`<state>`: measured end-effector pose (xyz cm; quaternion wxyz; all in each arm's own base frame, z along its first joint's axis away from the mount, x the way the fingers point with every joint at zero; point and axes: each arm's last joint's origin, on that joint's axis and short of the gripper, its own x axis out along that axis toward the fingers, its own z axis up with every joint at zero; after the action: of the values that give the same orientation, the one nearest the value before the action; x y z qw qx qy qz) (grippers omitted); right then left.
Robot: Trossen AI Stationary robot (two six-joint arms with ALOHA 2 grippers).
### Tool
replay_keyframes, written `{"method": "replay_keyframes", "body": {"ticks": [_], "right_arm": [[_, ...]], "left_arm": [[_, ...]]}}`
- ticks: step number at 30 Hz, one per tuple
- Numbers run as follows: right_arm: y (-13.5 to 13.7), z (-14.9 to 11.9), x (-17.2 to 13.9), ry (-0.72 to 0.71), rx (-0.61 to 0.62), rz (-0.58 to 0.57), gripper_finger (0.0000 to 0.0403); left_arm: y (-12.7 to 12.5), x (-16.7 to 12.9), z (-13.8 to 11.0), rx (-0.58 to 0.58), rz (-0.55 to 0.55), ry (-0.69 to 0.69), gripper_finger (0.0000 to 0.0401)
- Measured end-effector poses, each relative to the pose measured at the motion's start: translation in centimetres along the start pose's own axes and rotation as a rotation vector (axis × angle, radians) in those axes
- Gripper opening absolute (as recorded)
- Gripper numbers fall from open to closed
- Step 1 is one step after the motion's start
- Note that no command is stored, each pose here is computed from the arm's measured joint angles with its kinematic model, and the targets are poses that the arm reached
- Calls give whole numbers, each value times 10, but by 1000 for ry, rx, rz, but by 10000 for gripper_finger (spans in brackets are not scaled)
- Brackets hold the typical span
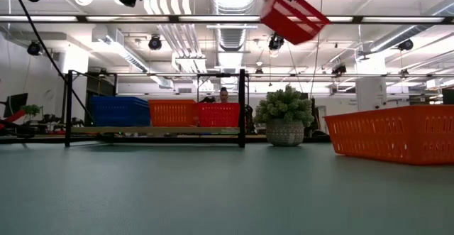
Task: Stack baskets on shelf by color
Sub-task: Stack the top red bin on the red bin on the shelf
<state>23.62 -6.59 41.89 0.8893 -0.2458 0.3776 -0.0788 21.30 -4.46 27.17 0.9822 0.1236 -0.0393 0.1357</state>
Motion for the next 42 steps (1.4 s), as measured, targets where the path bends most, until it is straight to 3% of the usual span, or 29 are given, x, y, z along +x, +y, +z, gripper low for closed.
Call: {"method": "replay_keyframes", "body": {"ticks": [7,13,22,31,42], "right_arm": [[10,30,10,-183,-163,229,12],[48,47,45,-460,-564,604,12],[124,58,126,-370,-723,838,10],[180,46,198,-86,-955,786,9],[184,42,208,-54,-1007,770,24]], "left_arm": [[0,0,0,25,0,1,109],[2,-1,6,18,7,-20,109],[18,-16,25,-42,35,-110,109],[12,-16,11,-74,-6,-72,109],[4,-7,3,-51,-19,-30,109]]}}
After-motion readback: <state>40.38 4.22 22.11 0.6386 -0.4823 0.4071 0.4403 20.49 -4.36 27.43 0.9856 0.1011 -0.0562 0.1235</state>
